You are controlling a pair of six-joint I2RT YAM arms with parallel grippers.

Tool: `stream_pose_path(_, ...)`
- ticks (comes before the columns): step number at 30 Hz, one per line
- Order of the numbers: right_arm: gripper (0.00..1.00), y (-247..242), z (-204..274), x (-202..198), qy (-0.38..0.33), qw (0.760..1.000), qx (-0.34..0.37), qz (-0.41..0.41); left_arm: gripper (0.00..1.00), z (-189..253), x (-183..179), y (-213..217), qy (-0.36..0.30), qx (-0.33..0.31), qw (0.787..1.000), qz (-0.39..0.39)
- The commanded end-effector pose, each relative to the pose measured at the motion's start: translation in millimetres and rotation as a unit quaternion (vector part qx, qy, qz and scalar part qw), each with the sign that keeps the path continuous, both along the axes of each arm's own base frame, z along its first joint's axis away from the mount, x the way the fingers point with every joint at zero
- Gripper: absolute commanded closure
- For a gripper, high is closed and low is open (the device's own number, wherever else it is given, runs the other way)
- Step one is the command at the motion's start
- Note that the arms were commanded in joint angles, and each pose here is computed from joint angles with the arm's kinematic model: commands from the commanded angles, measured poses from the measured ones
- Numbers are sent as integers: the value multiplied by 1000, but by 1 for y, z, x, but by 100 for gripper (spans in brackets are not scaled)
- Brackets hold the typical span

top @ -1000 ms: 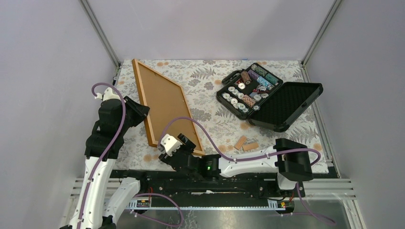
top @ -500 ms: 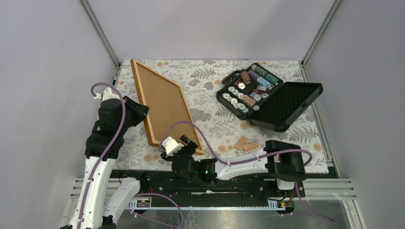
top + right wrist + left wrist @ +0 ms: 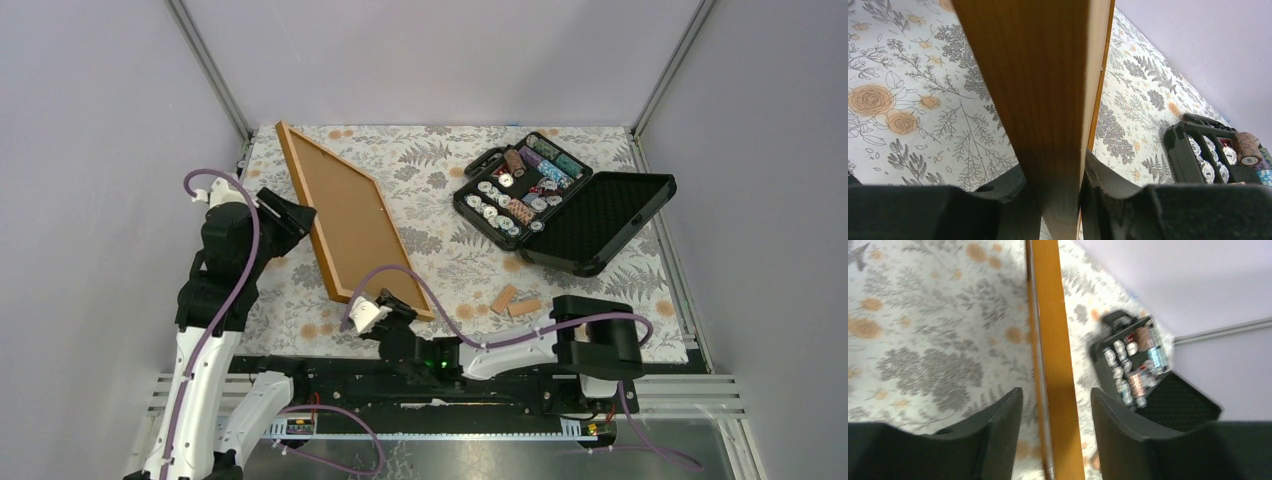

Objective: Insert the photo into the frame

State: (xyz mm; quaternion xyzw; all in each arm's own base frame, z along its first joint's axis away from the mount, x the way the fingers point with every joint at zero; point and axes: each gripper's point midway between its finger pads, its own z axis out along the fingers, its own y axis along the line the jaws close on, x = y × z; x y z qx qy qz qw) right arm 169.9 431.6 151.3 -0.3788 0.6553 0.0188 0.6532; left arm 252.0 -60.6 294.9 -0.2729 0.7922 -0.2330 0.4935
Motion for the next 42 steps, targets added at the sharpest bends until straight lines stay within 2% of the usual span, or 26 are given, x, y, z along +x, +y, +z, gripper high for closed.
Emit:
stream_pose_path(1, 100, -3, 54, 5, 23, 986, 166, 24, 33, 80, 4, 3, -143, -2, 990, 0)
stream_pose_path(3, 100, -4, 54, 10, 50, 979, 190, 60, 15, 91, 0, 4, -158, 10, 987, -5)
stream_pose_path(7, 100, -10, 59, 16, 110, 954, 242, 139, 2, 121, -10, 6, -196, 44, 980, -18)
stream_pose_path(13, 100, -16, 68, 30, 158, 923, 279, 214, 1, 147, -28, 26, -235, 70, 969, 24)
stream_pose_path(20, 100, -15, 74, 43, 217, 875, 317, 294, 2, 137, -27, 29, -226, 75, 971, 30)
stream_pose_path(24, 100, -7, 73, 49, 249, 858, 317, 318, 2, 130, -24, 28, -217, 79, 973, 28)
stream_pose_path(28, 100, -11, 64, 83, 313, 832, 353, 292, 2, 126, -22, 28, -211, 80, 974, 28)
stream_pose_path(34, 100, -7, 22, 146, 447, 799, 344, 209, 2, 118, -18, 27, -200, 82, 976, 26)
stream_pose_path(42, 100, -16, -19, 200, 603, 699, 333, 195, 2, 108, -9, 28, -187, 87, 978, 28)
